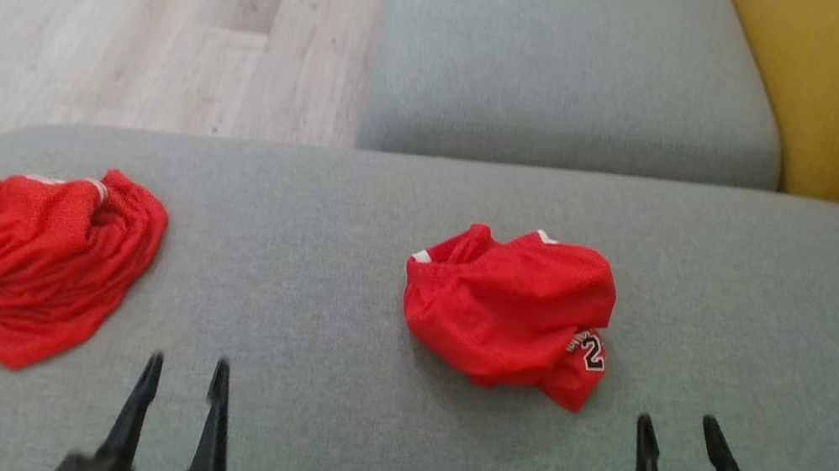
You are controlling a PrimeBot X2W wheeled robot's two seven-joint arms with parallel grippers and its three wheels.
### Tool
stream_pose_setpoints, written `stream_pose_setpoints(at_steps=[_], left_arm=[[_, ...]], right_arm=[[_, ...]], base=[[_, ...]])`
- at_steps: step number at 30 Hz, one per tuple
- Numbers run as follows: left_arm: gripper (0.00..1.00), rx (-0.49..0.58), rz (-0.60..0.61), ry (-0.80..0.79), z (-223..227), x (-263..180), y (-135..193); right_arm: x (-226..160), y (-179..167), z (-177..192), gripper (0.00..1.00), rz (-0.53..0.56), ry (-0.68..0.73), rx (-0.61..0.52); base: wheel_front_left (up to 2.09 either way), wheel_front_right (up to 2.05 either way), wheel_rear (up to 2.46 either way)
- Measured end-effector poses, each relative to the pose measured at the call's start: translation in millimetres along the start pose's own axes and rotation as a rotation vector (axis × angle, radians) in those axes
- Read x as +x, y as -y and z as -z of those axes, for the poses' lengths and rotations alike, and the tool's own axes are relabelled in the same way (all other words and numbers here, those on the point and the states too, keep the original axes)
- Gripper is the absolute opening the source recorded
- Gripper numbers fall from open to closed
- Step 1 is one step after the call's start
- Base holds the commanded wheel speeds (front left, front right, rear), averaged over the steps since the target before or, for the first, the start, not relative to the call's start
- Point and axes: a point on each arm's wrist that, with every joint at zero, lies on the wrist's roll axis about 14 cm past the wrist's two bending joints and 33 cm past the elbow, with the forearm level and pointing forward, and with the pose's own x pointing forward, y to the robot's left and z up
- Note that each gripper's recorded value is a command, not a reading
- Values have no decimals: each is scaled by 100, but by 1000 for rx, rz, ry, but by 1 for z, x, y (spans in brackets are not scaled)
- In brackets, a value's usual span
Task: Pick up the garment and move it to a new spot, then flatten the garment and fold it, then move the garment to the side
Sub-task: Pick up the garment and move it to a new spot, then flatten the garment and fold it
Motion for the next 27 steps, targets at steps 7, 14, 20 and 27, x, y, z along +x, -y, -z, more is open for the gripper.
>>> stream_pose_setpoints(at_steps=[7, 14, 20, 27], left_arm=[[100, 15, -60, -25, 9, -27, -12], [100, 25, -71, -12, 5, -27, -14], [100, 32, -74, -14, 6, -26, -15], [100, 33, -79, -19, 7, -25, -17]], right_arm=[[-12, 0, 11, 100, 3, -34, 7], [-10, -2, 13, 100, -4, -42, 7], [-10, -1, 15, 100, -1, -51, 8], [-10, -1, 17, 100, 1, -57, 10]], base=[[0, 0, 0], [0, 0, 0], [0, 0, 0], [0, 0, 0]])
